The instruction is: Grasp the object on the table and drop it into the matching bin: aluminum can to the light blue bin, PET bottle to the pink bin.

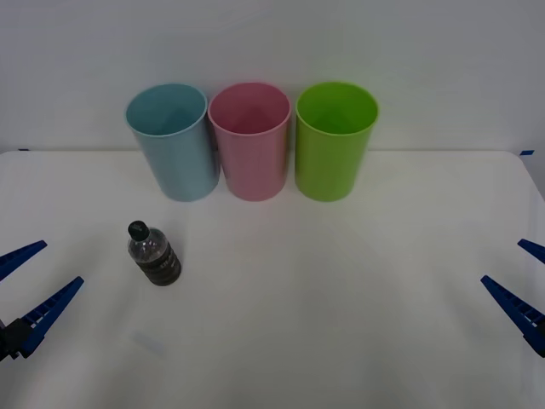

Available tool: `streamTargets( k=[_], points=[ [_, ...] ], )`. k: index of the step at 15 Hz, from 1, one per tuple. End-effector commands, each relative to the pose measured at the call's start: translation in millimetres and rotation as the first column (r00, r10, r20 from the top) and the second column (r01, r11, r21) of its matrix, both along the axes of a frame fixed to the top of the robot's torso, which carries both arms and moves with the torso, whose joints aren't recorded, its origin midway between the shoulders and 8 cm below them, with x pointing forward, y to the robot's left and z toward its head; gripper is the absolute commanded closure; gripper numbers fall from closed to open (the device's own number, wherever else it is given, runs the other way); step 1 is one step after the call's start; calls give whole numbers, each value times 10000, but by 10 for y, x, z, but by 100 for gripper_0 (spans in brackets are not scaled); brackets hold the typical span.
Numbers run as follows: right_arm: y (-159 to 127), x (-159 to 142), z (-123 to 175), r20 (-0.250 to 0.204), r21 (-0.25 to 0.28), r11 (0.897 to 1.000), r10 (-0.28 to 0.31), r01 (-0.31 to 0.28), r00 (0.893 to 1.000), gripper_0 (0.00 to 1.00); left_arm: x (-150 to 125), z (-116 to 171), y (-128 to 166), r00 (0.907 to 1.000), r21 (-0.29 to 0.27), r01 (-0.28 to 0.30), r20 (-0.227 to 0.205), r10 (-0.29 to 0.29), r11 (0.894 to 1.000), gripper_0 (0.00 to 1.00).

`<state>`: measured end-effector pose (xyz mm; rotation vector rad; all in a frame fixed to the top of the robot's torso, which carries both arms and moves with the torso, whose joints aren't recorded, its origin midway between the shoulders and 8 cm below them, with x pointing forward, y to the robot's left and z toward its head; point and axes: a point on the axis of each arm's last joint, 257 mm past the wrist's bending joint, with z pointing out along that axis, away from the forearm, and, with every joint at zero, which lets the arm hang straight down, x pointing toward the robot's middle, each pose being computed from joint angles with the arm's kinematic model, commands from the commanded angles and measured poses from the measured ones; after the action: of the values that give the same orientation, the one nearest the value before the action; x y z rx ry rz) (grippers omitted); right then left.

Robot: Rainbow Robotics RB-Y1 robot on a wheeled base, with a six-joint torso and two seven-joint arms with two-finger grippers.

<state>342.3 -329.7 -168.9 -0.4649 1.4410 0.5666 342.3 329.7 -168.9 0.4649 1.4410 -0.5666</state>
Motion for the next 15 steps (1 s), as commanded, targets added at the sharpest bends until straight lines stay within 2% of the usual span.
streamTargets(
  k=[1,2,3,9,12,15],
  points=[
    [0,0,0,0,0,10000,0,0,10000,0,0,0,0,10000,0,0,0,0,10000,0],
    [0,0,0,0,0,10000,0,0,10000,0,0,0,0,10000,0,0,0,0,10000,0],
    [0,0,0,0,0,10000,0,0,10000,0,-47,-185,-12,9991,-342,-190,-387,177,9992,0],
    [0,0,0,0,0,10000,0,0,10000,0,-141,-215,-6,9990,-525,-346,-309,330,9980,0],
    [0,0,0,0,0,10000,0,0,10000,0,-239,-286,61,9982,-48,-590,-130,589,9982,0],
    [0,0,0,0,0,10000,0,0,10000,0,-356,-374,123,9966,268,-797,-171,801,9965,0]
  ],
)
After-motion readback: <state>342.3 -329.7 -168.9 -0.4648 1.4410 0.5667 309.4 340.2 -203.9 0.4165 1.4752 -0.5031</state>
